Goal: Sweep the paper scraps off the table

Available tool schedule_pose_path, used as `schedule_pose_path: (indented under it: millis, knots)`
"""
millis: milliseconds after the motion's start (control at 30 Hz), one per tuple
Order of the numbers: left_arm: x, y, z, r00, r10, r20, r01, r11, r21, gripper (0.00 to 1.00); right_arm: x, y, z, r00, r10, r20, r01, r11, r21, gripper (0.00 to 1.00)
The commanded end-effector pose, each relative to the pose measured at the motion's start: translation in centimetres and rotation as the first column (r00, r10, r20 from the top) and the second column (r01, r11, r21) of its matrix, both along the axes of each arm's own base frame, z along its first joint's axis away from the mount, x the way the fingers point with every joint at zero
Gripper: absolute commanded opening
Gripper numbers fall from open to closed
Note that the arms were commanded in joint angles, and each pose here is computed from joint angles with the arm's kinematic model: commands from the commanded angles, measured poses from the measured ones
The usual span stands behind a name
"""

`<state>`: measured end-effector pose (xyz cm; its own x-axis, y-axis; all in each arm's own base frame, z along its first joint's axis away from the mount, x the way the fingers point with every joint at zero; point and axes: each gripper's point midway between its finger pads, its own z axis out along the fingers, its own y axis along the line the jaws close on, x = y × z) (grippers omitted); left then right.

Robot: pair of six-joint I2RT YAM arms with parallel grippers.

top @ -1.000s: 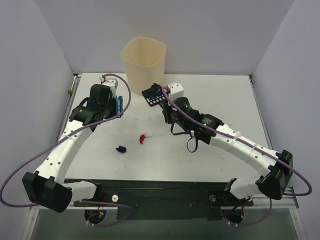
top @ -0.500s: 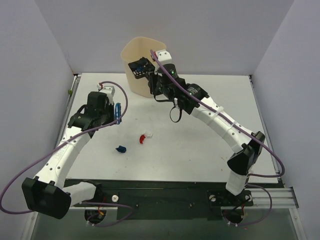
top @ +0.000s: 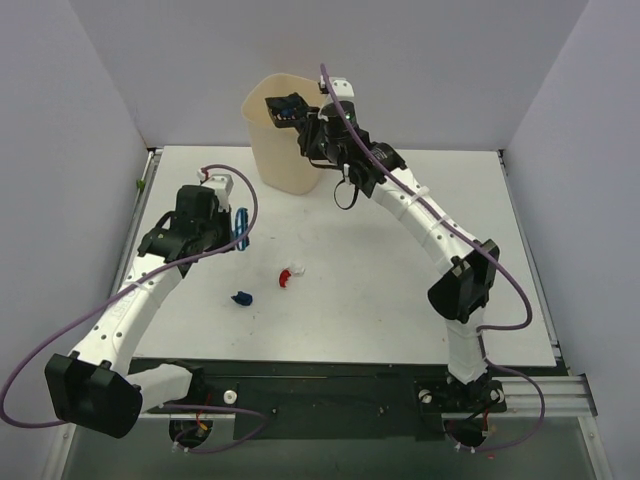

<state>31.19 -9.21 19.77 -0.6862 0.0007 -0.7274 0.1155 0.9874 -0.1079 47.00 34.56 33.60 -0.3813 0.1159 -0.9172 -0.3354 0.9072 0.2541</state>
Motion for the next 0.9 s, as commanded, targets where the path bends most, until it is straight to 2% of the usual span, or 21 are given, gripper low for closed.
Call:
schedule_pose_path:
  millis: [0,100,133,200,267,433,533,867]
  knots:
    - [0.9,-0.6,1.2,0.998,-0.022,0.067,0.024,0.999,-0.035,0.0,2.9,1.2,2.7,0.998,-0.034,0.054,0.021,0.976,0.216,0.0]
    - [0.9,-0.7,1.0,0.998,-0.029,0.061,0.031,0.999,-0.04,0.0,4.9,2.0,2.0,0.999,-0.049,-0.002,0.046,0.914,0.403,0.0]
    - [0.9,-0.8,1.0,0.998,-0.03,0.062,0.032,0.999,-0.041,0.0,5.9,1.8,1.8,0.998,-0.064,-0.018,0.065,0.874,0.481,0.0]
    - [0.9,-0.8,1.1,0.997,-0.033,0.065,0.036,0.998,-0.042,0.0,7.0,1.9,1.3,0.997,-0.054,-0.057,0.077,0.806,0.587,0.0]
    - [0.7,-0.9,1.0,0.997,-0.041,0.066,0.044,0.998,-0.045,0.0,7.6,1.6,1.0,0.994,-0.06,-0.09,0.104,0.76,0.641,0.0]
    - [0.6,-0.9,0.8,0.997,-0.04,0.064,0.043,0.998,-0.046,0.0,8.4,0.6,-0.9,0.981,-0.072,-0.18,0.183,0.652,0.736,0.0]
    - [0.4,-1.5,0.6,0.996,-0.068,0.054,0.072,0.995,-0.066,0.0,8.1,1.2,-1.1,0.978,-0.054,-0.2,0.188,0.637,0.747,0.0]
    - [0.4,-1.7,0.1,0.995,-0.081,0.057,0.085,0.994,-0.072,0.0,7.8,2.5,2.6,0.984,0.036,-0.175,0.133,0.506,0.852,0.0]
